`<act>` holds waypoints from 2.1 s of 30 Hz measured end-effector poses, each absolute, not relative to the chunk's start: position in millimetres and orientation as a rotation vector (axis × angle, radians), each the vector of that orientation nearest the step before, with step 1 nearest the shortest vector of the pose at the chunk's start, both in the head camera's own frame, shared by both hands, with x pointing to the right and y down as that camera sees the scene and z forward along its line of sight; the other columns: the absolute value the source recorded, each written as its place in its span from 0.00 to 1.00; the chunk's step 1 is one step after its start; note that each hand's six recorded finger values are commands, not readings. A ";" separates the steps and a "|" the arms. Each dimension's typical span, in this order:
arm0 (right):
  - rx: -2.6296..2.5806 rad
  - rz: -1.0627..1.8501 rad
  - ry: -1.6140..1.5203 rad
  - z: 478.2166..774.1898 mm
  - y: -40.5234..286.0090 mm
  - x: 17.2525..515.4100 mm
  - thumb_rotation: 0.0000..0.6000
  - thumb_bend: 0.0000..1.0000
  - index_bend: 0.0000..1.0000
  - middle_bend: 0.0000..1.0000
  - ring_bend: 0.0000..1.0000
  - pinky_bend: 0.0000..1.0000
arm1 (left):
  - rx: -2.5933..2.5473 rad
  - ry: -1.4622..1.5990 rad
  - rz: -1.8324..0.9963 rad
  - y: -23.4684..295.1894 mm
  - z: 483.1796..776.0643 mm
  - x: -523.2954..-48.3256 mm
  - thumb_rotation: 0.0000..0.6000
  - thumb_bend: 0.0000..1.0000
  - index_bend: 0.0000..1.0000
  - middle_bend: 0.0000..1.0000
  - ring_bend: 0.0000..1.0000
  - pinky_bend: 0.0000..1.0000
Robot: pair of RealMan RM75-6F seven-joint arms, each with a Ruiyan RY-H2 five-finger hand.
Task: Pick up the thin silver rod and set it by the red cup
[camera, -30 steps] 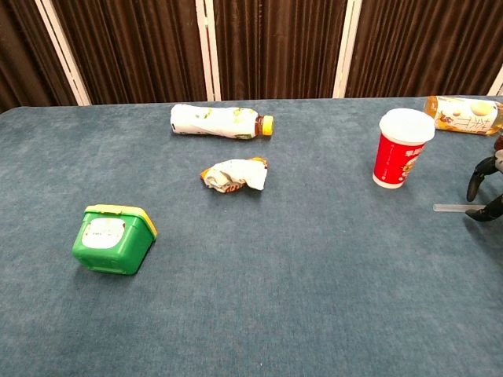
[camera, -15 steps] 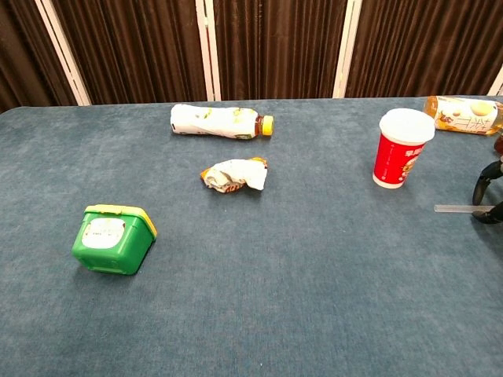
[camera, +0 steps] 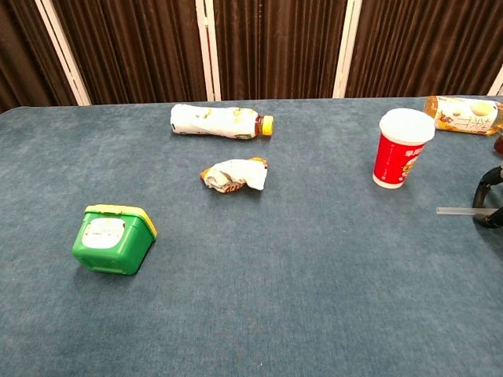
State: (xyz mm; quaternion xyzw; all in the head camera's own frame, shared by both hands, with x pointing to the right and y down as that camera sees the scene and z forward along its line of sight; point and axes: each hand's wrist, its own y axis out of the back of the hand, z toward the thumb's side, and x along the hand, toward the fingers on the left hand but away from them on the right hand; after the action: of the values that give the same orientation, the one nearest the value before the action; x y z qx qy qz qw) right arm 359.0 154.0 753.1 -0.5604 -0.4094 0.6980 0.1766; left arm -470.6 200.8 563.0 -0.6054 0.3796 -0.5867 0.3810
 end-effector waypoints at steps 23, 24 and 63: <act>-1.759 1.586 -1.659 686.9 113.1 325.9 1.00 0.36 0.55 0.14 0.00 0.00 | -1.546 0.965 -1.494 200.4 563.2 -470.1 1.00 0.05 0.00 0.00 0.00 0.00; -1.773 1.553 -1.718 682.0 109.8 325.8 1.00 0.36 0.55 0.14 0.00 0.00 | -1.546 0.965 -1.494 200.3 563.2 -470.1 1.00 0.05 0.00 0.00 0.00 0.00; -1.970 0.172 -2.916 624.4 63.5 310.6 1.00 0.33 0.62 0.19 0.00 0.00 | -1.560 0.947 -1.482 195.2 565.2 -467.9 1.00 0.05 0.00 0.00 0.00 0.00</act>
State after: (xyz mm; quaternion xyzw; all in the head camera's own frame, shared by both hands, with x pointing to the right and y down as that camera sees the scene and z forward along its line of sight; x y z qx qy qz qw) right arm 310.6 63.5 624.4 -0.5489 -0.8126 0.0480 -0.1897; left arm -467.9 195.2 565.2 -0.6124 0.3716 -0.5819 0.3851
